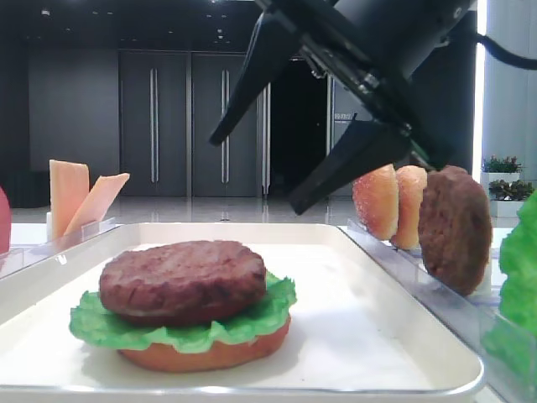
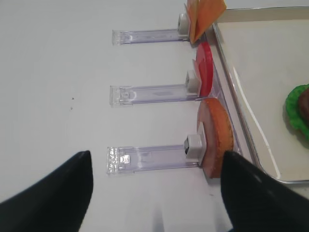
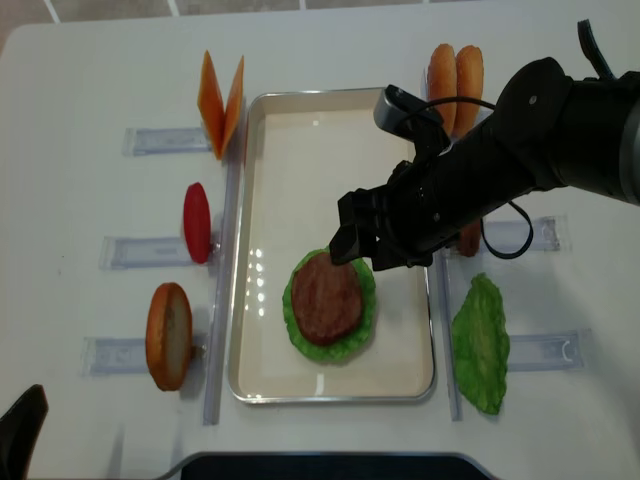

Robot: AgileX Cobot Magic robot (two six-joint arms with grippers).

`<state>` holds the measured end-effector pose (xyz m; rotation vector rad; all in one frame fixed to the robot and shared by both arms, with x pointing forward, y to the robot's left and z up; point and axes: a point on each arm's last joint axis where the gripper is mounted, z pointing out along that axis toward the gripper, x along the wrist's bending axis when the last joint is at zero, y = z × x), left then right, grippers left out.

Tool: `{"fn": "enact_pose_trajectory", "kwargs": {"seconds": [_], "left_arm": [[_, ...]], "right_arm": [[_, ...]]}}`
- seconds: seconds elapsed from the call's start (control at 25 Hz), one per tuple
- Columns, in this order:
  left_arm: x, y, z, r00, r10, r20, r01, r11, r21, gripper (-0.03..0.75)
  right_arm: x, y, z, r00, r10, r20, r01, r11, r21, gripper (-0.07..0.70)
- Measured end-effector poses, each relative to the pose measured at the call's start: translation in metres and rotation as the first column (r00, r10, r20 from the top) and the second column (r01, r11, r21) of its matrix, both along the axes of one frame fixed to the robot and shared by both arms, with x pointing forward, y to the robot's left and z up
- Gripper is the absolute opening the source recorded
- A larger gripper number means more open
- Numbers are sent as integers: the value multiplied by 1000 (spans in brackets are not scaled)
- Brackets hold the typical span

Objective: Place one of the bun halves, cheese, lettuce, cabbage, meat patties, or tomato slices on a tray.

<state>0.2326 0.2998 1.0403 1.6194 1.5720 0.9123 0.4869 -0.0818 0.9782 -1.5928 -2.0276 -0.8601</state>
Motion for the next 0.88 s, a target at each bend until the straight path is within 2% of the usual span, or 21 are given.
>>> {"fn": "enact_pose_trajectory", "kwargs": {"seconds": [0.16, 0.52, 0.76, 0.88], "left_arm": [[0, 0, 0, 1000, 0, 0, 0, 1000, 0, 636], [0, 0, 0, 1000, 0, 0, 0, 1000, 0, 636], [0, 0, 0, 1000, 0, 0, 0, 1000, 0, 636], [0, 0, 0, 1000, 0, 0, 0, 1000, 0, 636]], "right_arm": [[-4, -6, 13, 1000, 0, 23, 0, 999, -38, 486], [-3, -16, 59, 993, -28, 117, 42, 992, -116, 486], [0, -24, 93, 981, -15, 194, 55, 978, -200, 486], [2, -29, 104, 980, -3, 199, 50, 972, -231, 486]]}}
